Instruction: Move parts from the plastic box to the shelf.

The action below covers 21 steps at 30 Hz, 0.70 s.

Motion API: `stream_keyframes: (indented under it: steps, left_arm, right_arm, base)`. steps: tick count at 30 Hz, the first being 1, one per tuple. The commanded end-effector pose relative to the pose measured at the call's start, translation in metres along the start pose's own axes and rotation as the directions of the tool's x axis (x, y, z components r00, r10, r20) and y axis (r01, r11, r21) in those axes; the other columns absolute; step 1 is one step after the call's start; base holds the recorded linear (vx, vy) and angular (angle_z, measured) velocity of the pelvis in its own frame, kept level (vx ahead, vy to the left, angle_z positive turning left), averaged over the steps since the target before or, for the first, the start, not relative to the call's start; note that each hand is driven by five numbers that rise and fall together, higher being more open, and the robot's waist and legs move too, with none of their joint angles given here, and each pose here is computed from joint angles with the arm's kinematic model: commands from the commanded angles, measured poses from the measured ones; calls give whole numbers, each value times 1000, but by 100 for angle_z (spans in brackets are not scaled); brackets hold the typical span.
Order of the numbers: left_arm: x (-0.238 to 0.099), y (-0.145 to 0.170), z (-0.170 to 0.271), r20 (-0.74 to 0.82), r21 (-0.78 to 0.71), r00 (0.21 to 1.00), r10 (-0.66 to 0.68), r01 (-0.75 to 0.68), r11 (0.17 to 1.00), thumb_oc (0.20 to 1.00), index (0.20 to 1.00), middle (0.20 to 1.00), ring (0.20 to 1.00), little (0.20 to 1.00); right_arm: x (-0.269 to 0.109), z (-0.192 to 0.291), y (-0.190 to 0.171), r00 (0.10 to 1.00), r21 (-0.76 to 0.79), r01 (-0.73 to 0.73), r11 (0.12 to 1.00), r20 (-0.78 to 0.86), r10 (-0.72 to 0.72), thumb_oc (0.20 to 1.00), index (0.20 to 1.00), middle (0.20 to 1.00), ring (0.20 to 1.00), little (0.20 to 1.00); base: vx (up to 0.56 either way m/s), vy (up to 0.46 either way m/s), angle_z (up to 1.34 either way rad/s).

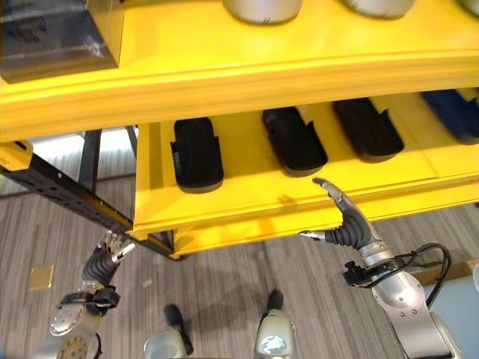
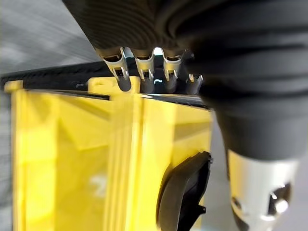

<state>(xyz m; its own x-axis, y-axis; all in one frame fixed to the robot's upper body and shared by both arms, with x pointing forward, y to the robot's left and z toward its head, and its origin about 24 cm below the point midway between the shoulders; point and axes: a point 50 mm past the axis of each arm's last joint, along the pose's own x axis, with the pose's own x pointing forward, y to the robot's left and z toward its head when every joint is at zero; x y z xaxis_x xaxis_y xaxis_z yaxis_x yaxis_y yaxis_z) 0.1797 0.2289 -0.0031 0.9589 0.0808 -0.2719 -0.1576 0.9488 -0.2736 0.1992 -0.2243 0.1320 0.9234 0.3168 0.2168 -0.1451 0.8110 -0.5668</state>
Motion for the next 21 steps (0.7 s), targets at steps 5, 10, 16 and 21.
stream_keyframes:
  steps: [5, 10, 16, 21]
  left_arm:
    - [-8, -11, 8, 51, 35, 976, -211, 210, 977, 1000, 1000, 1000, 1000, 1000]
    - [-25, 17, -16, -59, 99, 982, -182, 187, 977, 1000, 1000, 1000, 1000, 1000]
    - [-41, 35, -14, 34, 6, 970, -242, 242, 970, 1000, 1000, 1000, 1000, 1000]
    - [-32, 22, 3, 119, -12, 953, -280, 283, 959, 1000, 1000, 1000, 1000, 1000]
  right_arm:
    - [-15, -47, 15, 994, 693, 87, 716, -109, -15, 1000, 1000, 1000, 1000, 1000]
    - [-43, -89, 38, 962, 732, 194, 653, -272, 19, 1000, 1000, 1000, 1000, 1000]
    - [-48, -114, 61, 948, 832, 249, 496, -315, 54, 1000, 1000, 1000, 1000, 1000]
    - [-41, -107, 71, 957, 846, 207, 492, -281, 80, 1000, 1000, 1000, 1000, 1000]
  base:
    - [-3, -3, -3]
    - [17, -6, -10]
    - [31, -22, -5]
    - [10, -3, 6]
